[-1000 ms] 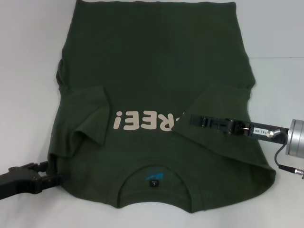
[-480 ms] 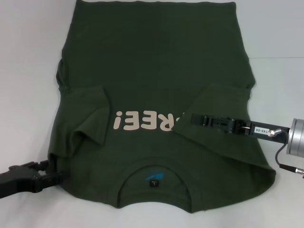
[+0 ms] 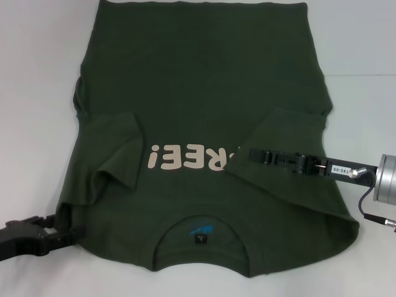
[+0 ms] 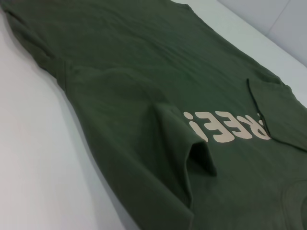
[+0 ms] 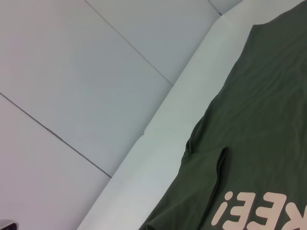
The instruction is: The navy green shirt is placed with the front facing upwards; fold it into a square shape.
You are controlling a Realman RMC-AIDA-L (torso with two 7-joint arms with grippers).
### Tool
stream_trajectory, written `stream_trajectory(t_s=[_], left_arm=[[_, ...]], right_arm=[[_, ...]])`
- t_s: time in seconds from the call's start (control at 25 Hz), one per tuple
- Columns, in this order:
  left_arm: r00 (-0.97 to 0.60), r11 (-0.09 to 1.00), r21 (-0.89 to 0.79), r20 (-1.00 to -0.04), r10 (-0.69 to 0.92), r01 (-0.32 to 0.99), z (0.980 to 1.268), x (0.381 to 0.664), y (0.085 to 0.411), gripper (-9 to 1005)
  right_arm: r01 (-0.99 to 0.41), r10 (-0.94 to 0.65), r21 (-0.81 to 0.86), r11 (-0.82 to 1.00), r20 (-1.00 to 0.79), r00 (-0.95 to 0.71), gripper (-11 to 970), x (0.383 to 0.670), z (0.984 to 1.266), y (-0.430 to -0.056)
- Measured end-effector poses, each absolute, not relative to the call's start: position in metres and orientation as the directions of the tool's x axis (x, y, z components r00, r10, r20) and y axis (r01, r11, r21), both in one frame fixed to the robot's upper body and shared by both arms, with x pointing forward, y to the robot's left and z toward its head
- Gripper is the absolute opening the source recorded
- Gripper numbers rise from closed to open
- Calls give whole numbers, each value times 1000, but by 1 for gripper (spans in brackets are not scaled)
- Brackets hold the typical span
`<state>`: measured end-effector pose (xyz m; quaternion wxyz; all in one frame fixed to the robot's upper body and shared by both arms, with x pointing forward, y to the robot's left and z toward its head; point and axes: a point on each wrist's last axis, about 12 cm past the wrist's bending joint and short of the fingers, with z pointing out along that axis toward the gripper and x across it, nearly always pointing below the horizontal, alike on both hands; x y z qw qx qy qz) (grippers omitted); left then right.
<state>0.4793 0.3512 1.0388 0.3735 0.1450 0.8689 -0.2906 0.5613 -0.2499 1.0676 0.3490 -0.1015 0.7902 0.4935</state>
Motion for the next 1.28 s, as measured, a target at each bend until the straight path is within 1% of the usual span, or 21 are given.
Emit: stream_trajectory(t_s=[0.44, 0.64, 0.92, 1.12, 1.28], left_arm=[[-679, 791, -397, -733, 32, 466, 1039, 480, 352, 823], [-686, 795, -403, -728, 23, 454, 1040, 481, 353, 777], [-708, 816, -391, -705, 32, 427, 1038, 484, 355, 555], [-706, 815, -391, -708, 31, 427, 1039, 486, 354, 319], [-705, 814, -390, -709, 33, 431, 1039, 487, 353, 220]], right_arm=[[-505, 184, 709, 492, -652, -736, 926, 561, 1068, -250], [-505, 184, 709, 492, -651, -736, 926, 561, 1068, -250], [-505, 184, 709, 492, -651, -736, 926, 561, 1068, -250], [-504, 186, 710, 491, -651, -735, 926, 561, 1068, -250], [-504, 187, 710, 491, -651, -735, 926, 561, 1068, -250]])
